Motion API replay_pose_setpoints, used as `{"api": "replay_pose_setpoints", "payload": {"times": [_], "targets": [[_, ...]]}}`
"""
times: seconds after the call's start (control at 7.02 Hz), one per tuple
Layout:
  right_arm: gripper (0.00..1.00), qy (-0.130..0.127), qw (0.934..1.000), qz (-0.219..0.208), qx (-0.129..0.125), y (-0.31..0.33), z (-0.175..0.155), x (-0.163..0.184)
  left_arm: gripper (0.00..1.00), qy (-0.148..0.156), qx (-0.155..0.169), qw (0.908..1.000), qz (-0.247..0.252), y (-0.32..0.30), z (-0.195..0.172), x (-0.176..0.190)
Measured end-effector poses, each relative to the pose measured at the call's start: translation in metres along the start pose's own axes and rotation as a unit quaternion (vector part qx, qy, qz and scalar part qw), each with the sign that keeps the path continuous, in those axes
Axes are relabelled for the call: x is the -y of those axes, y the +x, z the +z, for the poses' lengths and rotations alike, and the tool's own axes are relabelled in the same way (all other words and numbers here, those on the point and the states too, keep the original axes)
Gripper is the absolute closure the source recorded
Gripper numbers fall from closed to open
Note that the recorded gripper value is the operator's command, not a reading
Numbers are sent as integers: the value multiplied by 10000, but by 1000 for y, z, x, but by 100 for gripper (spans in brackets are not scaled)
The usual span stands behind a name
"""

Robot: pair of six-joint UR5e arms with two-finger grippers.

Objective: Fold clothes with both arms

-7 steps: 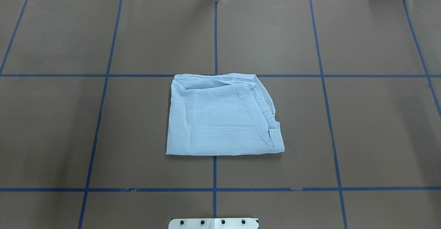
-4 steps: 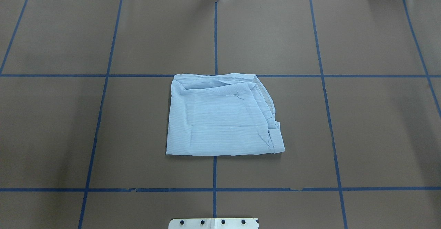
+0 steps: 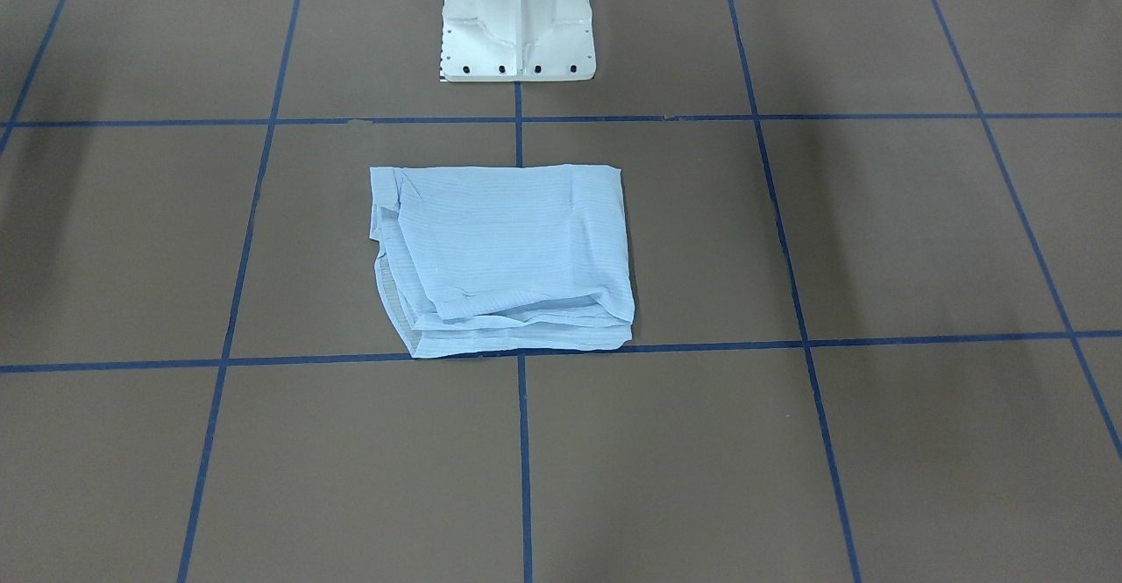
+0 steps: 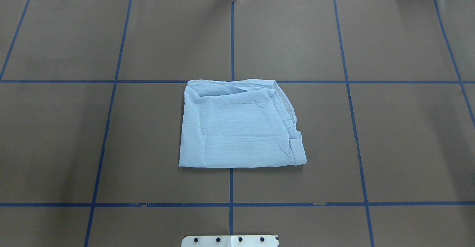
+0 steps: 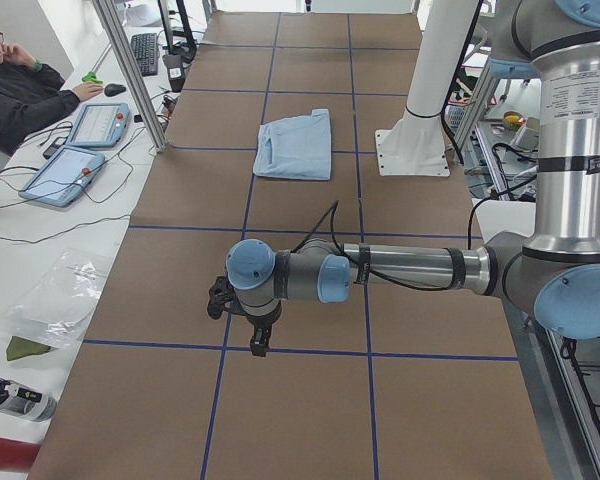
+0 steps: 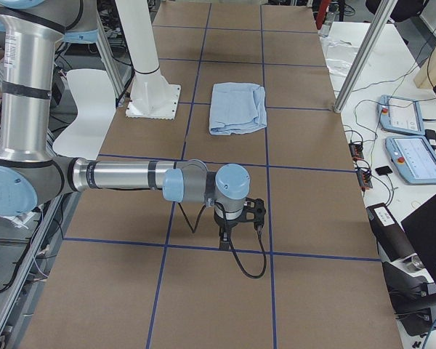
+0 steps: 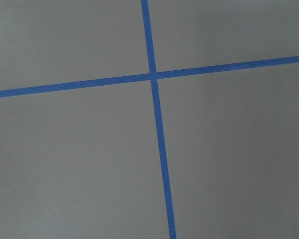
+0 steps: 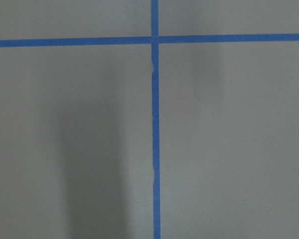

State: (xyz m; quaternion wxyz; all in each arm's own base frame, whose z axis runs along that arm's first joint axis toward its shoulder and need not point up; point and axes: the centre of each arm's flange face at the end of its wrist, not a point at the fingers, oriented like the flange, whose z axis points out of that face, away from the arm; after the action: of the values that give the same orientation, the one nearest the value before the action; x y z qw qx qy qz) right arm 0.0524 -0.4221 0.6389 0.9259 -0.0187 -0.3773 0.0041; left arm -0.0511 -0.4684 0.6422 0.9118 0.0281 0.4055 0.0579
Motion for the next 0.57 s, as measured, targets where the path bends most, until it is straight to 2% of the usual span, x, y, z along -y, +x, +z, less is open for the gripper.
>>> {"api": "replay_pose_setpoints", "payload": {"times": [0.57], "targets": [[0,6,10000,-2,0,1,1,1,0,13,21,10000,16,1,-1,2]]}}
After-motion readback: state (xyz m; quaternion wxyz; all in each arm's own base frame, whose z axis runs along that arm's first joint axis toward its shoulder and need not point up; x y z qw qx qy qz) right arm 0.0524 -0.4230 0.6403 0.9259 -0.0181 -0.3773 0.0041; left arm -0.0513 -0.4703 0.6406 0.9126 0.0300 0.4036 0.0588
